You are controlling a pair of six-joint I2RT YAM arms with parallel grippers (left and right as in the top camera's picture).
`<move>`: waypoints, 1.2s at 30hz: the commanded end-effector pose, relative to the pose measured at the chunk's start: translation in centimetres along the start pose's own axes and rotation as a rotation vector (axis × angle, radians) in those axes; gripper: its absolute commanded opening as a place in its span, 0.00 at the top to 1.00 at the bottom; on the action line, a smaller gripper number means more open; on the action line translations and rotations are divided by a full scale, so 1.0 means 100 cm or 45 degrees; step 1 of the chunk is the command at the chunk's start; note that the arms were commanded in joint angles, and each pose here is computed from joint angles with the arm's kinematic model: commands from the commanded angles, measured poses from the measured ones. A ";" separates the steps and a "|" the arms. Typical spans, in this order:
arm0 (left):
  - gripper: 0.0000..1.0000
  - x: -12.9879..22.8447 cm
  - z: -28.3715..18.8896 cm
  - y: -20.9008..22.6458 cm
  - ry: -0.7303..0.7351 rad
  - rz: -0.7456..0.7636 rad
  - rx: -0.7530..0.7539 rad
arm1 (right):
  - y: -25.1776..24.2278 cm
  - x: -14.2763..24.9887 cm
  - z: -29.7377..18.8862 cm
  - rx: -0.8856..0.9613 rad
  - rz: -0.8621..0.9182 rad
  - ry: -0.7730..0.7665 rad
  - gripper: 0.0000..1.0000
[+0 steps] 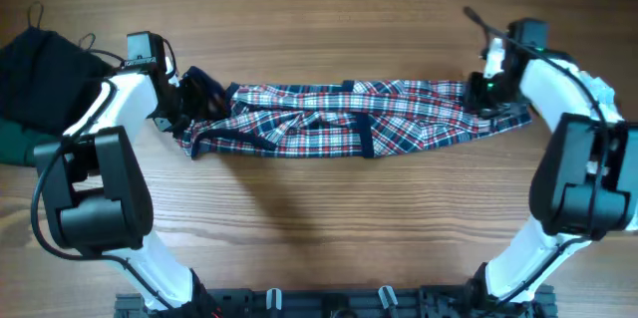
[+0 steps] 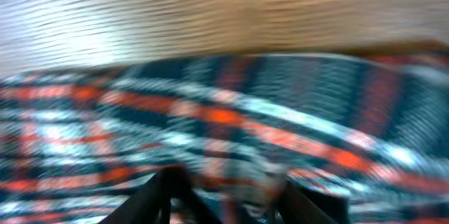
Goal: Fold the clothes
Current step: 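Push both held ends inward toward the strip's center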
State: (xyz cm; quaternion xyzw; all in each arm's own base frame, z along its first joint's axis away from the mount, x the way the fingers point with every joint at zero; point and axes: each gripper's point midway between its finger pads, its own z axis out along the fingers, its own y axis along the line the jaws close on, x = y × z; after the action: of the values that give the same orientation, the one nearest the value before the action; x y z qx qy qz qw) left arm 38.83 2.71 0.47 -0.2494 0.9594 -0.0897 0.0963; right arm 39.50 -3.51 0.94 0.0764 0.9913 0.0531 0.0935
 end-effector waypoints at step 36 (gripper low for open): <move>0.96 0.100 -0.076 -0.205 -0.137 0.931 0.135 | 0.115 0.000 0.006 -0.111 -0.220 -0.088 0.47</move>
State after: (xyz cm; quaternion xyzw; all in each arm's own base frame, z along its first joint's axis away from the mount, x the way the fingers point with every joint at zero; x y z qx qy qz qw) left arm 38.77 -15.89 12.16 0.0676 0.9734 -0.0810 0.2033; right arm 41.18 7.57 1.35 -0.0132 0.9882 0.0812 0.1289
